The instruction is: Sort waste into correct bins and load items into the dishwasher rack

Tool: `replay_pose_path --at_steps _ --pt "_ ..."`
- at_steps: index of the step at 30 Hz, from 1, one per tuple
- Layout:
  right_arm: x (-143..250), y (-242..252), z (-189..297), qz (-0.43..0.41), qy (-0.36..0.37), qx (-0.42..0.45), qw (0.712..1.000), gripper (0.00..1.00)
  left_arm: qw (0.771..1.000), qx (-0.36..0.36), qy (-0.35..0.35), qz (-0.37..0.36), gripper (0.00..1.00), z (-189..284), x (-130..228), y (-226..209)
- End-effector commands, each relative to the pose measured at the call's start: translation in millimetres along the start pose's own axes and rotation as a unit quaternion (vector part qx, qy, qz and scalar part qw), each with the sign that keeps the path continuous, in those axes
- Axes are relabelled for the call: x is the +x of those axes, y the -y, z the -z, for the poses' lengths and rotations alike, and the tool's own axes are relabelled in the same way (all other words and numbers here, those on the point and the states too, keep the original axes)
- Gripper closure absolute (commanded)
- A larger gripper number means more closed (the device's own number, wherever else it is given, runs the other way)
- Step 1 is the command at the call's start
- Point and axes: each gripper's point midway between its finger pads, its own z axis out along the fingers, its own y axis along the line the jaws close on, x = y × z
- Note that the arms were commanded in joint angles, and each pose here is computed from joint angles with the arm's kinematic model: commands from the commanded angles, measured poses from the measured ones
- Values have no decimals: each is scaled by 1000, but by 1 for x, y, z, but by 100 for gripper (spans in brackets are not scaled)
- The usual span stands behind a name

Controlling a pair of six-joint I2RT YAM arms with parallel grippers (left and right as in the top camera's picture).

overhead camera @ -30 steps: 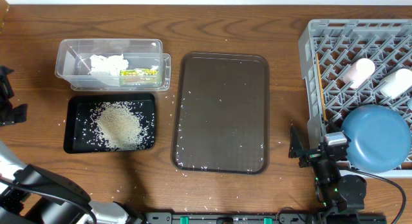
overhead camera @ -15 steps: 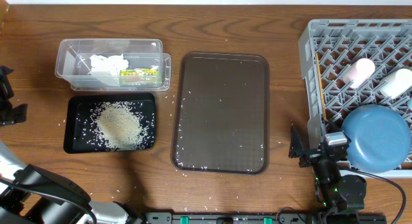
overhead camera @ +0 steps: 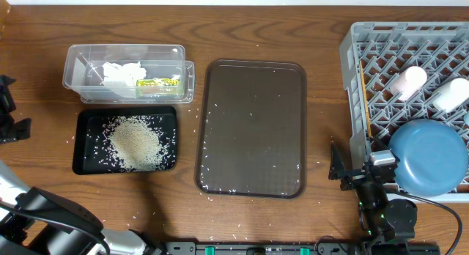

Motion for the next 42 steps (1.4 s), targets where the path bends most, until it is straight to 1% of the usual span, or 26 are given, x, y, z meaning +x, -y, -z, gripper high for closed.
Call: replay_pose_path --at_steps 1,5,7,10,15,22,24,27,29,34,35,36,37,39,42 --pt "0 7 1 7 0 16 1000 1 1000 2 -4 -4 5 0 1 0" --pt "0 7 1 6 0 16 1000 1 1000 17 7 -15 5 15 5 10" --pt "0 7 1 6 0 16 1000 1 999 33 17 -27 5 30 11 18" --pt "0 7 1 6 0 16 1000 1 996 67 35 -56 5 61 28 37" --pt "0 7 1 6 0 16 1000 1 984 123 46 -116 5 107 75 65" --pt "0 7 1 6 0 16 1000 1 962 185 10 -202 5 144 156 88" --pt "0 7 1 6 0 16 1000 1 955 193 9 -224 5 150 171 90" --pt "0 7 1 6 0 16 1000 1 947 166 86 -261 5 154 163 88" --pt "0 7 1 6 0 16 1000 1 945 160 106 -265 5 156 163 87" --pt "0 7 1 6 0 16 1000 1 935 161 94 -301 5 156 189 87" --pt "0 7 1 6 0 16 1000 1 933 146 86 -318 5 154 194 79" --pt "0 7 1 6 0 16 1000 1 934 124 70 -328 2 151 200 66" --pt "0 7 1 6 0 16 1000 1 939 90 47 -329 2 148 208 45" --pt "0 7 1 6 0 16 1000 1 943 38 23 -330 2 148 215 13" --pt "0 7 1 6 0 16 1000 1 942 -42 31 -332 2 148 209 -32"
